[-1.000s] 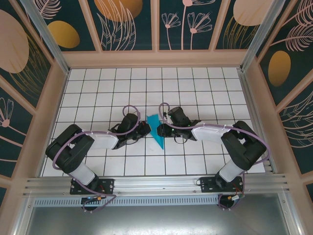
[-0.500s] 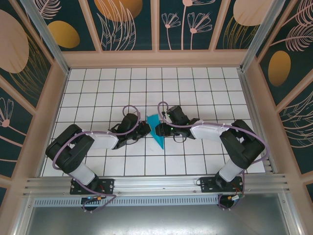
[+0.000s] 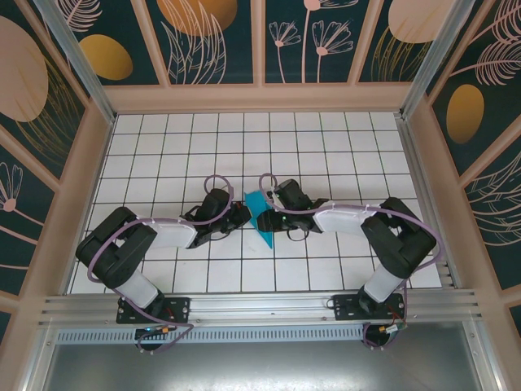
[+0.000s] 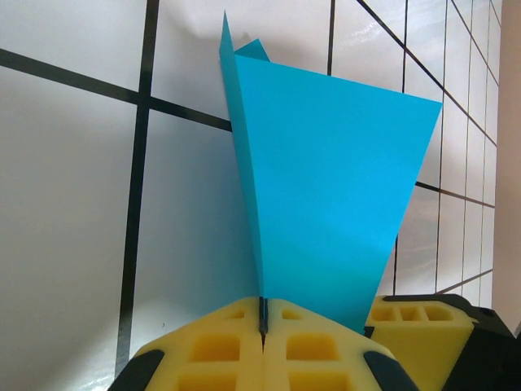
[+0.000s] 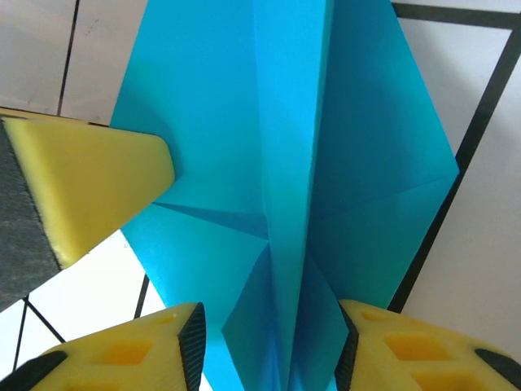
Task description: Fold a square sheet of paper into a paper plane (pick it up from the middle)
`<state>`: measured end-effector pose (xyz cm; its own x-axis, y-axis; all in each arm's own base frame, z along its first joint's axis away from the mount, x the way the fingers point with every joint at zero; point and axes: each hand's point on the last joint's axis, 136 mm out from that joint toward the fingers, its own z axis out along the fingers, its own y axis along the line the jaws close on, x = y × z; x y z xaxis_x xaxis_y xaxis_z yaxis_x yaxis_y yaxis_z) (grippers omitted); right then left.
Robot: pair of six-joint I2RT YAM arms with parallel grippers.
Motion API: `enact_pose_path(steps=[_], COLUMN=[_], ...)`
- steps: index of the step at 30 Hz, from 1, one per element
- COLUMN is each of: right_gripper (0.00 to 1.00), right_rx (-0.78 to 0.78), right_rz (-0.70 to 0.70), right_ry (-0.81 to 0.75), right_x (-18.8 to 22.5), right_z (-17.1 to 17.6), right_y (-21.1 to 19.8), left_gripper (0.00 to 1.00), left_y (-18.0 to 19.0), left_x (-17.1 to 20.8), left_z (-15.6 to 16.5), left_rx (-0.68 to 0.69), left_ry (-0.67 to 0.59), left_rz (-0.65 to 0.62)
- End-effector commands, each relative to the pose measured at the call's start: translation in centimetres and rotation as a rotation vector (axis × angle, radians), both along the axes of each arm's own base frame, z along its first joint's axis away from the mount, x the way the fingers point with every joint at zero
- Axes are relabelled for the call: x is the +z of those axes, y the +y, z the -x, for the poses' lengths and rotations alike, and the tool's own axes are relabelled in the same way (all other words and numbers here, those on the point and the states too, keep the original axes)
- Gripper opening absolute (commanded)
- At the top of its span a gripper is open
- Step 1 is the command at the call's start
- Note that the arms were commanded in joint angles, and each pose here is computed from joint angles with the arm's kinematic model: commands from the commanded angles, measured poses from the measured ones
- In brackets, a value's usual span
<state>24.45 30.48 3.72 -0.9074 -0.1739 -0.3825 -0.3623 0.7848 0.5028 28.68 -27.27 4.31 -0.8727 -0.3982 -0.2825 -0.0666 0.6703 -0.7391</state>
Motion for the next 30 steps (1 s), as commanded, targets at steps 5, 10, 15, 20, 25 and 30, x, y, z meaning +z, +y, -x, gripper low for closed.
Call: enact_pose_path(steps=[5,10,15,20,25,30], right_gripper=[0.37,0.26,0.11,0.09,0.09,0.11], right_rx=[-0.059,-0.081,-0.124,-0.184,-0.248,-0.286], right_rz=[0.058,0.097,0.167,0.278,0.351,0.368], right_ry=[0.007,0.014,-0.032,-0.116,-0.117,-0.083], right_x=[-0.6,-1.3,-0.7,0.8,0.4,-0.7], right_z=[-0.9,-1.2,-2.1,-3.6,-4.4,-4.7], right_y=[0.3,0.1,-0.9,-3.3,-5.3,-6.1], left_gripper=[0.00,0.00,0.22,0.56,0.83,0.95], left_y=[0.0,0.1,1.0,3.3,6.4,7.8], left_x=[-0.1,0.2,1.2,2.8,2.8,2.4], left_z=[0.2,0.2,-0.3,-1.1,-1.4,-1.1], left_rx=[-0.010,-0.005,0.023,0.097,0.202,0.245], left_ry=[-0.006,-0.009,-0.032,-0.078,-0.076,-0.061], left_rz=[-0.012,-0.016,-0.067,-0.174,-0.280,-0.328])
